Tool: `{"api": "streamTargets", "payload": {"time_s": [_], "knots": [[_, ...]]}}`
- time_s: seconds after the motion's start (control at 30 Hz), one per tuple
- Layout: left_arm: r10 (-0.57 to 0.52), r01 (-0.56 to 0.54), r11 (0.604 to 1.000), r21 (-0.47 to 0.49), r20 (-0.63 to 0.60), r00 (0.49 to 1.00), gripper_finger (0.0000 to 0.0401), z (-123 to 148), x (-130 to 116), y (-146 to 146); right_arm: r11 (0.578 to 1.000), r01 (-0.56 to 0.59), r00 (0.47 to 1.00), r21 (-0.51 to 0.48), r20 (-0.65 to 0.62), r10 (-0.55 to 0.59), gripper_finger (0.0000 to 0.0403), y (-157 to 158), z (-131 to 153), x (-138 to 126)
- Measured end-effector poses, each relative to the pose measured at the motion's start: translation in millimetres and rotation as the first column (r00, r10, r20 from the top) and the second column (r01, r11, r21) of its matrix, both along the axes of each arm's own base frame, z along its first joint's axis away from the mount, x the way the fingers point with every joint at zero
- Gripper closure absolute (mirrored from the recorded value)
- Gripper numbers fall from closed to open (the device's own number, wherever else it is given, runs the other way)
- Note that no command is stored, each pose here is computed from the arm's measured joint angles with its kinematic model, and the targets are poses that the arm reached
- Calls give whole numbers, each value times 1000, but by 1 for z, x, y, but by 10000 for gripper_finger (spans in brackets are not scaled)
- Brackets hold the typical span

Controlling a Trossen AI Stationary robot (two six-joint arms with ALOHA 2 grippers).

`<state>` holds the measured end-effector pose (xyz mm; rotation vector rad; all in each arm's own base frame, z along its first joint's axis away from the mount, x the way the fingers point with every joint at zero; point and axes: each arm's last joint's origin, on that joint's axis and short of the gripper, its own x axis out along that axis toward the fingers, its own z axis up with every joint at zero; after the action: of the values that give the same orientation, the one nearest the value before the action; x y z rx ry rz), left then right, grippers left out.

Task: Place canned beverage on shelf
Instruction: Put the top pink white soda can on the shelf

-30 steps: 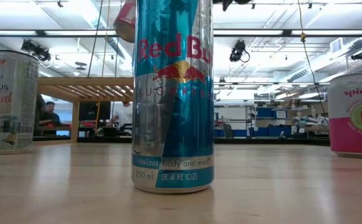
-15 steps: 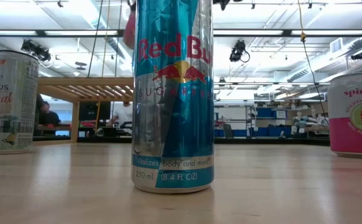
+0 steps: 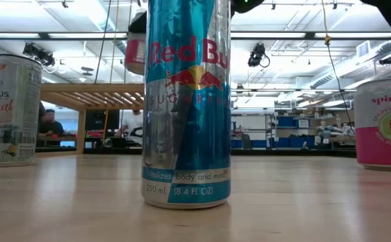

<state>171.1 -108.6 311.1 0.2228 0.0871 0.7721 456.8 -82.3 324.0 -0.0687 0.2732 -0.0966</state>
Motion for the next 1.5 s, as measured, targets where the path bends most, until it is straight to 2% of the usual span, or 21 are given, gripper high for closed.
{"api": "streamTargets", "payload": {"time_s": [0.2,0.33,0.67,0.87,1.27,1.5], "knots": [[1,-1,1000,8,-9,1000,67,-1,0,0,999,8,998,-34,-67,-10,105,-7,-7,3],[1,0,1000,9,-10,1000,67,-1,0,0,994,79,992,-76,-89,-85,105,-13,-11,3],[1,-1,1000,10,-12,1000,67,-1,0,0,991,119,990,-63,-75,-123,93,-32,-10,-1],[1,-1,1000,11,-13,1000,67,-1,0,0,998,68,995,-10,-74,-69,80,-37,-12,-1],[1,-1,1000,20,-22,1000,67,-1,0,0,999,32,998,-37,-59,-34,50,-32,-11,1],[1,-1,1000,20,-22,1000,67,-1,0,0,997,61,997,-50,-50,-63,10,-32,-10,1]]}}
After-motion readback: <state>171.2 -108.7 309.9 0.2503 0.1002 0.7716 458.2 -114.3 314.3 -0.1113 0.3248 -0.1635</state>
